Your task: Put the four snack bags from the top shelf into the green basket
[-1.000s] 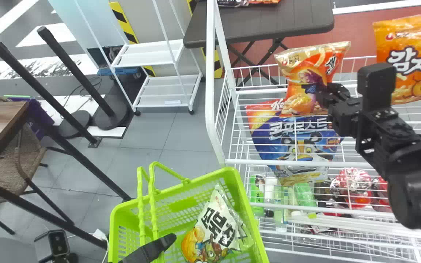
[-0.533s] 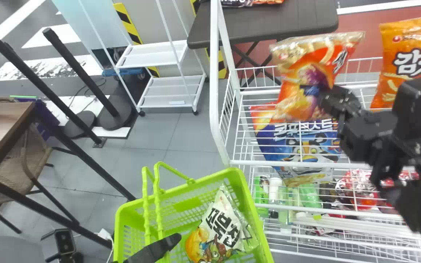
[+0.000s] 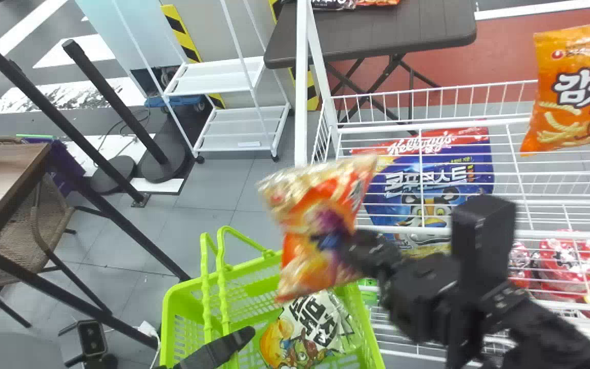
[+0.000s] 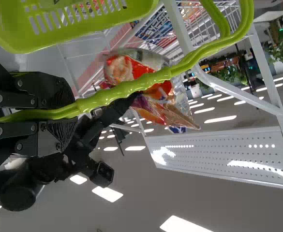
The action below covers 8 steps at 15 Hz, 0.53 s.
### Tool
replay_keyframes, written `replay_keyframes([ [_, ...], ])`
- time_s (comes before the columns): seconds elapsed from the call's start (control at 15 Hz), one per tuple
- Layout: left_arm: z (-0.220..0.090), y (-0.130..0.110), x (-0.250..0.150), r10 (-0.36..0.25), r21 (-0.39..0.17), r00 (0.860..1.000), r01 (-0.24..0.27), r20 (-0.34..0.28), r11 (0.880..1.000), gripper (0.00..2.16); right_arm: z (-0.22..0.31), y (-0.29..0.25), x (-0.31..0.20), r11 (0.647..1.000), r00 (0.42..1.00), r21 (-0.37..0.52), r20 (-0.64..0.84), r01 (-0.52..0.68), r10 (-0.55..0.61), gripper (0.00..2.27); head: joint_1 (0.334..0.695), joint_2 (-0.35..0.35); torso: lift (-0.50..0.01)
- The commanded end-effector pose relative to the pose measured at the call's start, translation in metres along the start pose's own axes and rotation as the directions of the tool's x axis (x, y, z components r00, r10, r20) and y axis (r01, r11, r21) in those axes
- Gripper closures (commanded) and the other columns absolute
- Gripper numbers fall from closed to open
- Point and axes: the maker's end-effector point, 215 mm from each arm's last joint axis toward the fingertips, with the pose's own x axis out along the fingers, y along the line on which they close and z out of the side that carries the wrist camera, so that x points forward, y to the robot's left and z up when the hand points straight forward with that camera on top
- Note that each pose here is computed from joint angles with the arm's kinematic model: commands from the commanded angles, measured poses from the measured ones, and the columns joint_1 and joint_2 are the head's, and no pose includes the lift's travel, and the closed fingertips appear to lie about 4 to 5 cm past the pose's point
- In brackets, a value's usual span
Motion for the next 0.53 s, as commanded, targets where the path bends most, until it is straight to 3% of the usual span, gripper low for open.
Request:
replay_keyframes([
  [0.0,0.000,-0.002,0.001,-0.011,0.000,1.000,0.011,0.002,1.000,2.15,-0.018,0.026,0.010,0.996,0.996,0.051,-0.034,-0.079,0.080,2.25,0.695,0.350,0.000],
  [0.47,0.001,-0.002,0.001,-0.012,-0.001,1.000,0.012,0.002,1.000,2.15,-0.087,0.055,0.033,0.974,0.964,0.168,-0.192,-0.154,0.185,2.25,0.695,0.350,0.000],
])
